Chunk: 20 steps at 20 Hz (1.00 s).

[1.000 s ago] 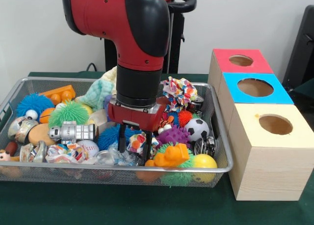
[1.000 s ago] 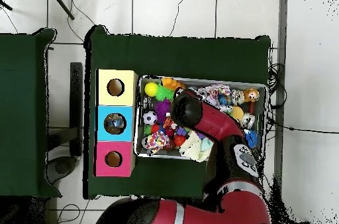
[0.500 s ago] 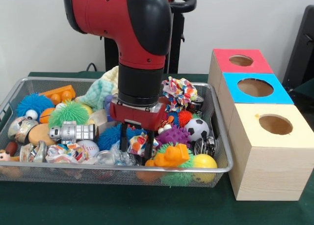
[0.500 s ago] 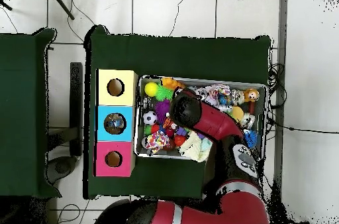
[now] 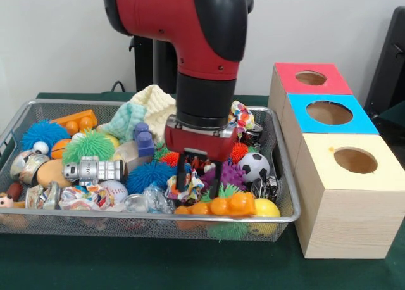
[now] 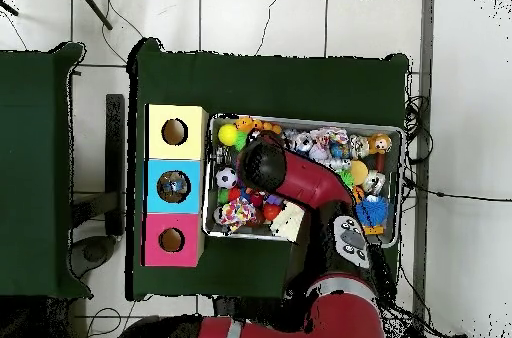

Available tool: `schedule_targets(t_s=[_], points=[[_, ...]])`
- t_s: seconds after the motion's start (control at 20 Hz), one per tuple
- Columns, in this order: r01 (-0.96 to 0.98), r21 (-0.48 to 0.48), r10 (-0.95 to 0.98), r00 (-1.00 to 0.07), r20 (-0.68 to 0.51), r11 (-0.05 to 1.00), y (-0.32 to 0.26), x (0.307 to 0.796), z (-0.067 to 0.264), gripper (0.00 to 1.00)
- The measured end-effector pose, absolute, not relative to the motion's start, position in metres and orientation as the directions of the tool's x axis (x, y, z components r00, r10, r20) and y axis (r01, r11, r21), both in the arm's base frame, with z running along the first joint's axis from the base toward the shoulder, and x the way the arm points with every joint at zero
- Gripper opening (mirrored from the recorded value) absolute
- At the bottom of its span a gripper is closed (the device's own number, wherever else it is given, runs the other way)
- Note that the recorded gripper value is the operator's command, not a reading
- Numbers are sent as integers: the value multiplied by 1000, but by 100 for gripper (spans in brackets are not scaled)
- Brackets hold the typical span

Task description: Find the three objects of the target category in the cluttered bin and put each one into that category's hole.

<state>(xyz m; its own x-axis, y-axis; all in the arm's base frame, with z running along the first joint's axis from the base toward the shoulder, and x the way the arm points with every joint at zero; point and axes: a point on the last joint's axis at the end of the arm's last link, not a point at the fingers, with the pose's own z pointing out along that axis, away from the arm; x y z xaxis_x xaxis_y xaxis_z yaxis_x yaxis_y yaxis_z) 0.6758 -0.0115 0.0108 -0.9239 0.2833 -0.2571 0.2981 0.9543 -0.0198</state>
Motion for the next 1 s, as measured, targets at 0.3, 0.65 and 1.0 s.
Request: schedule_targets(t_s=[0.3, 0.65, 1.0], points=[[285, -16, 269, -922, -279, 958, -2, 682, 26, 100], [310, -9, 295, -915, -275, 951, -21, 685, 40, 100], [342, 2, 332, -909, -254, 940, -46, 689, 57, 100]])
